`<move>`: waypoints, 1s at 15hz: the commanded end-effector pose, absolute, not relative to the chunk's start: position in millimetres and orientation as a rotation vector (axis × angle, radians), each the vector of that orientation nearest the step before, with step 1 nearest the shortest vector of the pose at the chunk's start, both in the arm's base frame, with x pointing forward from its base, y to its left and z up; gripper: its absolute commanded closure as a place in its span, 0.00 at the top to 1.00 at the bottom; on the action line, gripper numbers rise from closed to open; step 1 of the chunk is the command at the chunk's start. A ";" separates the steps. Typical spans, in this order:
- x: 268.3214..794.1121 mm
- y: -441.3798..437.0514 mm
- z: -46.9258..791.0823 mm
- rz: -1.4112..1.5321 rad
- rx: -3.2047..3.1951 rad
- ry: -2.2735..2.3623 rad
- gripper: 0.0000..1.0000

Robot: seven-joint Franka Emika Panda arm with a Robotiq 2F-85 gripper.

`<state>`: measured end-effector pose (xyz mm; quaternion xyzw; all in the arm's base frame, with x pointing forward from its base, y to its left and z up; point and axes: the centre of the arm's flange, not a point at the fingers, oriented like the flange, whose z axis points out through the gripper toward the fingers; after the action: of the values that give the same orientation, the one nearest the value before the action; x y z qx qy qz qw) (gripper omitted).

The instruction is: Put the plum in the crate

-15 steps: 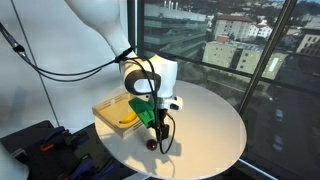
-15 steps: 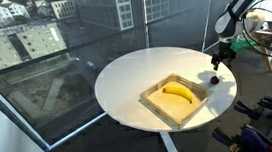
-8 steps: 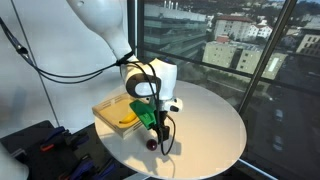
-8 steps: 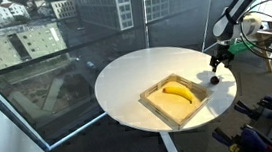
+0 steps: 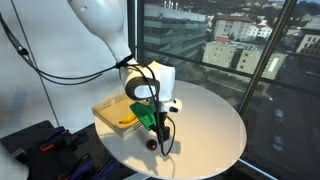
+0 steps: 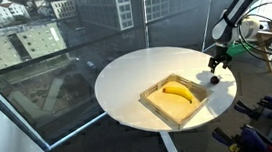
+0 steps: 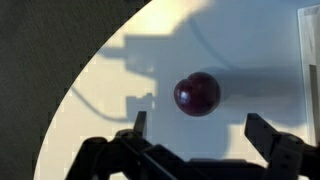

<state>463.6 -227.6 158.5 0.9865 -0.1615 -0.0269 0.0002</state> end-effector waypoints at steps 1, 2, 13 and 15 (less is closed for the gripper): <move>465.6 -224.0 153.9 -0.069 3.090 -0.504 1.00; 465.3 -223.2 152.4 -0.072 3.090 -0.502 1.00; 459.9 -220.6 141.2 -0.085 3.095 -0.499 1.00; 460.2 -220.6 139.3 -0.071 3.094 -0.496 1.00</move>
<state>461.1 -221.1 142.0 0.9871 -0.1563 -0.0353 -0.0007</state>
